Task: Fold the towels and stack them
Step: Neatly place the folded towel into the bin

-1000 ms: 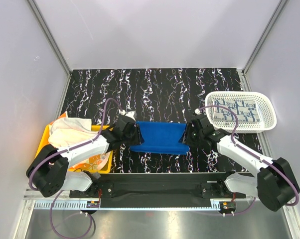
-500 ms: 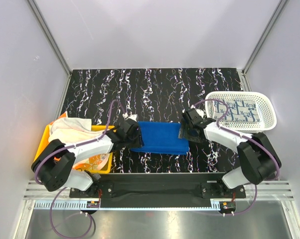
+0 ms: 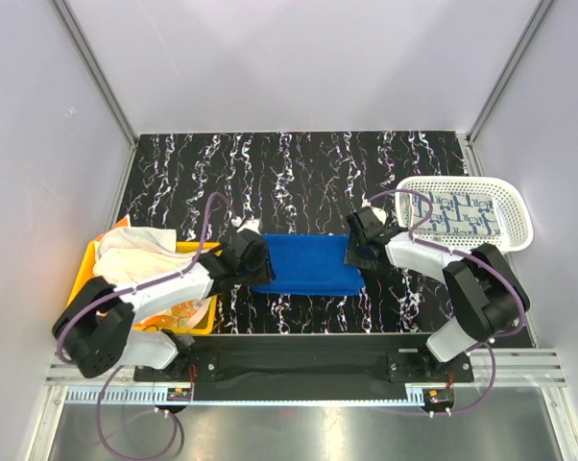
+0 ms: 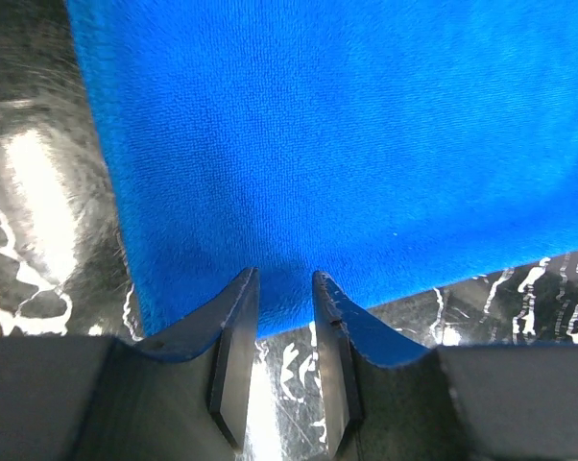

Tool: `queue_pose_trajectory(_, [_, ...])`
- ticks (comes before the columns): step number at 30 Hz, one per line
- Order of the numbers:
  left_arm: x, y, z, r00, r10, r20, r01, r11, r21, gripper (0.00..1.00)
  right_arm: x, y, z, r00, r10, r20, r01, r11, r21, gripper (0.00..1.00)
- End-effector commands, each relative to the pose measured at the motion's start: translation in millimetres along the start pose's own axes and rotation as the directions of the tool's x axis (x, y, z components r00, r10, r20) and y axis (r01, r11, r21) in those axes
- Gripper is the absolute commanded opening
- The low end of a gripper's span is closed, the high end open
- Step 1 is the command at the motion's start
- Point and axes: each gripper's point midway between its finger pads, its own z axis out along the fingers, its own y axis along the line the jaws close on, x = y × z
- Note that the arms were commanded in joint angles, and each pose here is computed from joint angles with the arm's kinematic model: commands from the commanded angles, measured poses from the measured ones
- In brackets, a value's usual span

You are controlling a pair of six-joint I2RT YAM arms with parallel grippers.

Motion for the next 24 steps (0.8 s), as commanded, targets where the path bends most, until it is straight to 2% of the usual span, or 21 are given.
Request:
queue_pose_trajectory(1, [-28.0,-10.1,-21.7,0.992,-0.035,0.118,0.033,0.999,0.023,0.34,2.7,5.0,7.6,1.0,0.0,-0.013,0.0,1.0,-0.007,0.36])
queue_pose_trajectory(3, [-44.4,-19.1,-43.1,0.985,-0.045,0.168,0.037,0.998,0.049,0.35,1.5,0.4,6.5,1.0,-0.019,-0.018,0.02,1.0,0.022,0.24])
queue_pose_trajectory(4, [-52.2,-22.4,-52.5,0.98,-0.048,0.193,0.037,0.998,0.06,0.35,3.2,-5.2,6.1,0.999,-0.035,-0.024,0.036,0.998,0.05,0.1])
queue_pose_trajectory(6, [-70.0,-33.6,-80.7,0.968,-0.045,0.246,0.021,0.995,0.098,0.36,-0.6,-7.7,2.4,0.999,-0.052,-0.016,0.052,0.996,0.068,0.0])
queue_pose_trajectory(10, [-88.1,-49.2,-123.9,0.955,-0.014,0.296,-0.033,0.988,0.153,0.37,-25.3,-15.9,-23.6,0.994,-0.085,0.062,0.077,0.989,0.124,0.0])
queue_pose_trajectory(13, [-91.7,-52.1,-149.3,0.947,0.015,0.32,-0.076,0.981,0.179,0.37,-45.0,-27.1,-52.1,0.98,-0.173,0.095,0.152,0.969,0.194,0.0])
queue_pose_trajectory(19, [-78.6,-48.6,-167.4,0.946,0.087,0.312,-0.156,0.966,0.204,0.37,-100.8,-42.5,-102.7,0.925,-0.32,0.205,0.233,0.904,0.36,0.0])
queue_pose_trajectory(22, [-74.5,-42.9,-169.2,0.941,0.138,0.308,-0.201,0.962,0.184,0.37,-125.7,-59.1,-113.7,0.89,-0.408,0.204,0.284,0.846,0.451,0.0])
queue_pose_trajectory(24, [-75.1,-41.0,-171.7,0.934,0.167,0.314,-0.229,0.958,0.172,0.37,-140.6,-64.4,-116.0,0.887,-0.415,0.205,0.283,0.837,0.469,0.0])
